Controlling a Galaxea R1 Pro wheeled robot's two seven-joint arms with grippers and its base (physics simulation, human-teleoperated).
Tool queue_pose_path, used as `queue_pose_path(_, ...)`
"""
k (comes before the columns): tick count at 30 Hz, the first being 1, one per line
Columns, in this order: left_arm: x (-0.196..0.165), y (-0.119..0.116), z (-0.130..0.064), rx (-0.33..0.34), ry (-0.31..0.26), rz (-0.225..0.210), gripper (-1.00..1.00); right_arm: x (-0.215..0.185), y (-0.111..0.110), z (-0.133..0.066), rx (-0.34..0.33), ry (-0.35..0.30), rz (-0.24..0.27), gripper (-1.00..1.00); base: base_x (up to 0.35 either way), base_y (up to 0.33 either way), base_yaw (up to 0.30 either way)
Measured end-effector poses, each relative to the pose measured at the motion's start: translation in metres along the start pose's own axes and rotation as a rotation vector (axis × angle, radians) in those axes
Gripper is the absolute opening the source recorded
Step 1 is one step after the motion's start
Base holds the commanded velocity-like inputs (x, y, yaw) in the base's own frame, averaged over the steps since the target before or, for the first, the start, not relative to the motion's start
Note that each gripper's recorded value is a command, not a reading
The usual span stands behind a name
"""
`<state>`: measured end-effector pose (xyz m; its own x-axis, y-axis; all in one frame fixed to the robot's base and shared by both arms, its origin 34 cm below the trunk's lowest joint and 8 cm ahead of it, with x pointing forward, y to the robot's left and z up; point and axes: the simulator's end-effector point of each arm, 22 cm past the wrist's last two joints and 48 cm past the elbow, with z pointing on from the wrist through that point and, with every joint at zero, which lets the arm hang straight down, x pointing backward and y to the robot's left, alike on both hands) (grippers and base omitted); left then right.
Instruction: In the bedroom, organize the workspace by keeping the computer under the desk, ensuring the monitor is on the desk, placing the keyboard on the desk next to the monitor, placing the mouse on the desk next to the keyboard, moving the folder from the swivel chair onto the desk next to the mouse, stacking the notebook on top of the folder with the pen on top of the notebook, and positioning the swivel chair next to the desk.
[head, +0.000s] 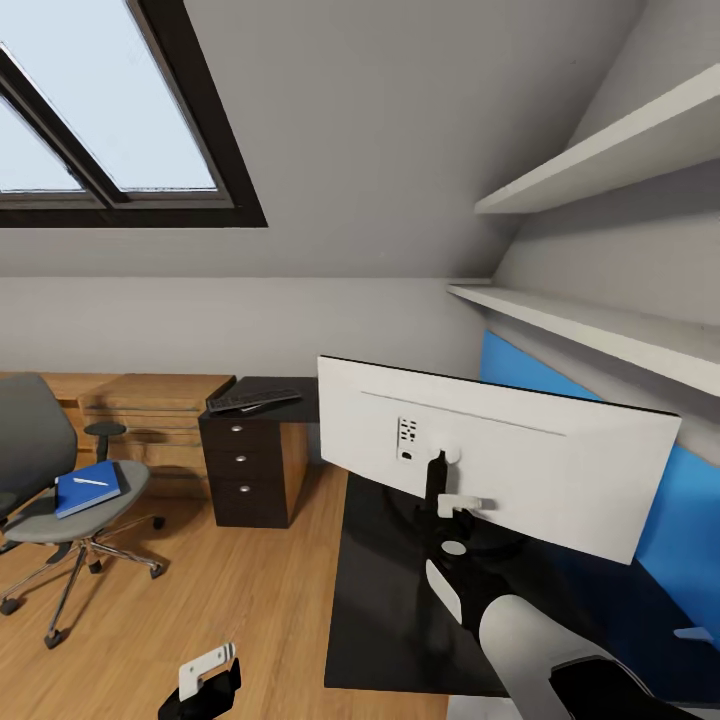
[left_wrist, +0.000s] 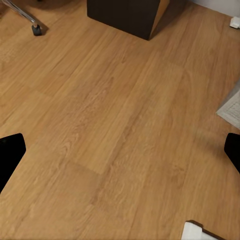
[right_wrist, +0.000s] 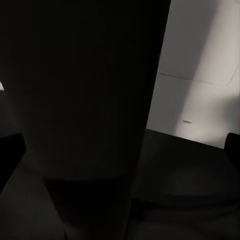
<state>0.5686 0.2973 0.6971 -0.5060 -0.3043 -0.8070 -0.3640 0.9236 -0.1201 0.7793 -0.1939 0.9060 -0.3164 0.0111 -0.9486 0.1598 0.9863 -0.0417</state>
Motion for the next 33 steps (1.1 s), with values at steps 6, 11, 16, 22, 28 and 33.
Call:
queue_pose_path(6, 0.0001, 0.0, 0.0, 0.0, 0.0, 0.0, 1.0, 0.0, 0.0, 0.0, 0.0, 0.0, 0.0, 1.0, -0.001, 0.001, 0.0)
queue_pose_path(11, 0.0001, 0.0, 0.0001, 0.0, 0.0, 0.0, 1.0, 0.0001, 0.0, 0.0002, 0.0, 0.0, 0.0, 1.0, -0.076, 0.069, 0.0)
queue_pose_path(16, 0.0, 0.0, 0.0001, 0.0, 0.0, 0.0, 1.0, 0.0005, 0.0, 0.0001, 0.0, 0.001, -0.001, 1.0, -0.085, 0.076, 0.0)
queue_pose_path(22, -0.0001, -0.0001, 0.0, 0.0, 0.0, 0.0, 1.0, 0.0005, 0.0, 0.0, 0.0, 0.001, -0.002, 1.0, -0.014, 0.013, 0.0)
queue_pose_path(28, 0.0001, 0.0, 0.0, 0.0, 0.0, 0.0, 1.0, 0.0006, 0.0, 0.0, 0.0, 0.001, -0.002, 1.0, -0.013, 0.006, 0.0)
queue_pose_path(33, -0.0001, -0.0002, 0.0003, 0.0, 0.0, 0.0, 1.0, 0.0008, 0.0, 0.0003, 0.0, 0.001, -0.002, 1.0, -0.155, 0.079, 0.0)
